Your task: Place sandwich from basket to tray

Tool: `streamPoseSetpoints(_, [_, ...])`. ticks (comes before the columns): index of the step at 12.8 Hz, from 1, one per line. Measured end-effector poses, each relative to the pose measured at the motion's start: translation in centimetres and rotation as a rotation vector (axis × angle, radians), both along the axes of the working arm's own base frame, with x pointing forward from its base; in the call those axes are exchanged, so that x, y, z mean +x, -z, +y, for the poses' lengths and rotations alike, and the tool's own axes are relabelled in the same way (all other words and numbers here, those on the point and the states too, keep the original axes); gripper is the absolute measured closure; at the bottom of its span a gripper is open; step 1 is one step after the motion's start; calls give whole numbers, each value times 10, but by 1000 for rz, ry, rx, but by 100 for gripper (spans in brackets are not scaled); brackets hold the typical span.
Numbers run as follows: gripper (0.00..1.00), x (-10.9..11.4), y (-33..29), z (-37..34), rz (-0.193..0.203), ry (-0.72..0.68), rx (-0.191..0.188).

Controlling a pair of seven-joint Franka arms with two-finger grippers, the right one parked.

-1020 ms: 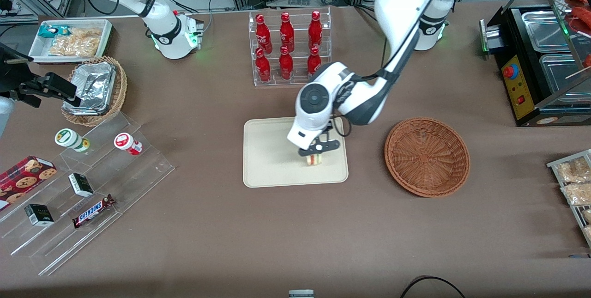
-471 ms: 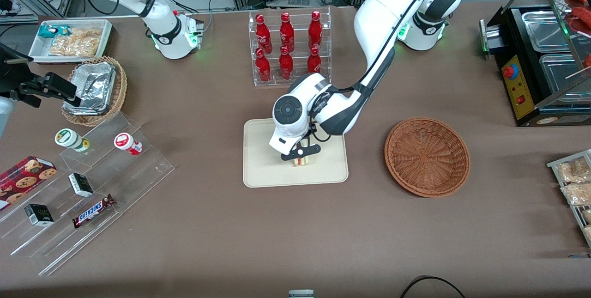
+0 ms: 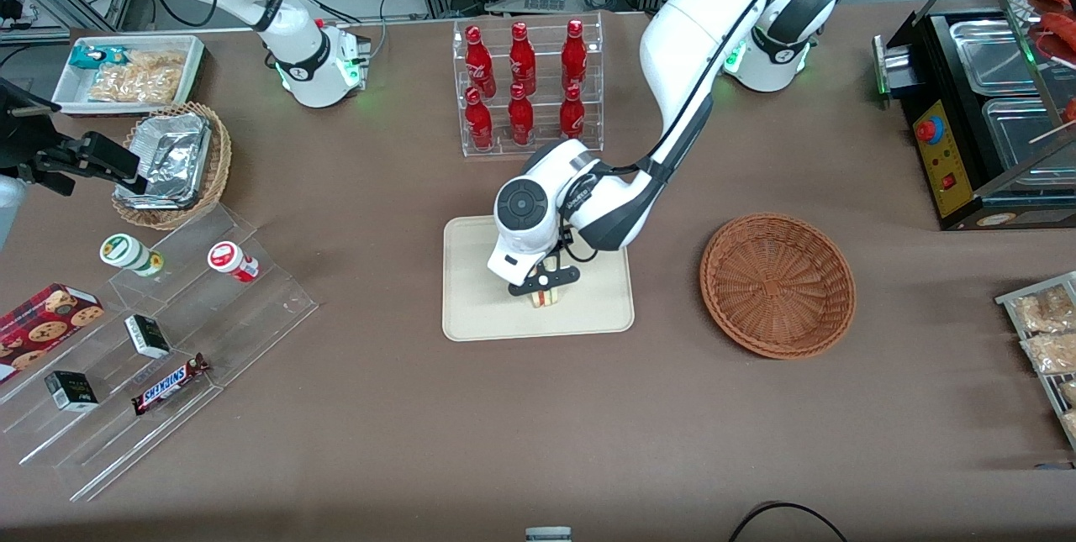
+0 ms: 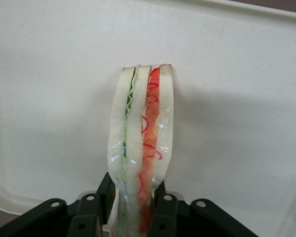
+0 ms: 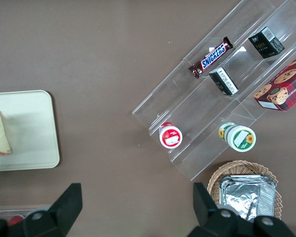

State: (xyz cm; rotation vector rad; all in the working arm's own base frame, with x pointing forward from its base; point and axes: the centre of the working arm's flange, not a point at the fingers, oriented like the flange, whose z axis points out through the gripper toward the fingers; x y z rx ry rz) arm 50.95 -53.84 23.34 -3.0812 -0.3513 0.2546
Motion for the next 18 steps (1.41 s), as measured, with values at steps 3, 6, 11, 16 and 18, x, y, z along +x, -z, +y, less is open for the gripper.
streamPoseSetpoints(3, [23, 6, -17, -4, -24, -3, -22])
streamPoseSetpoints(6, [0, 7, -69, -3, -48, 0, -32])
streamPoseSetpoints(11, [0, 5, -145, 26, -91, 43, 88])
streamPoseSetpoints(16, [0, 25, -160, 100, -77, -6, 171])
streamPoseSetpoints(18, [0, 39, -177, 144, -70, 11, 166])
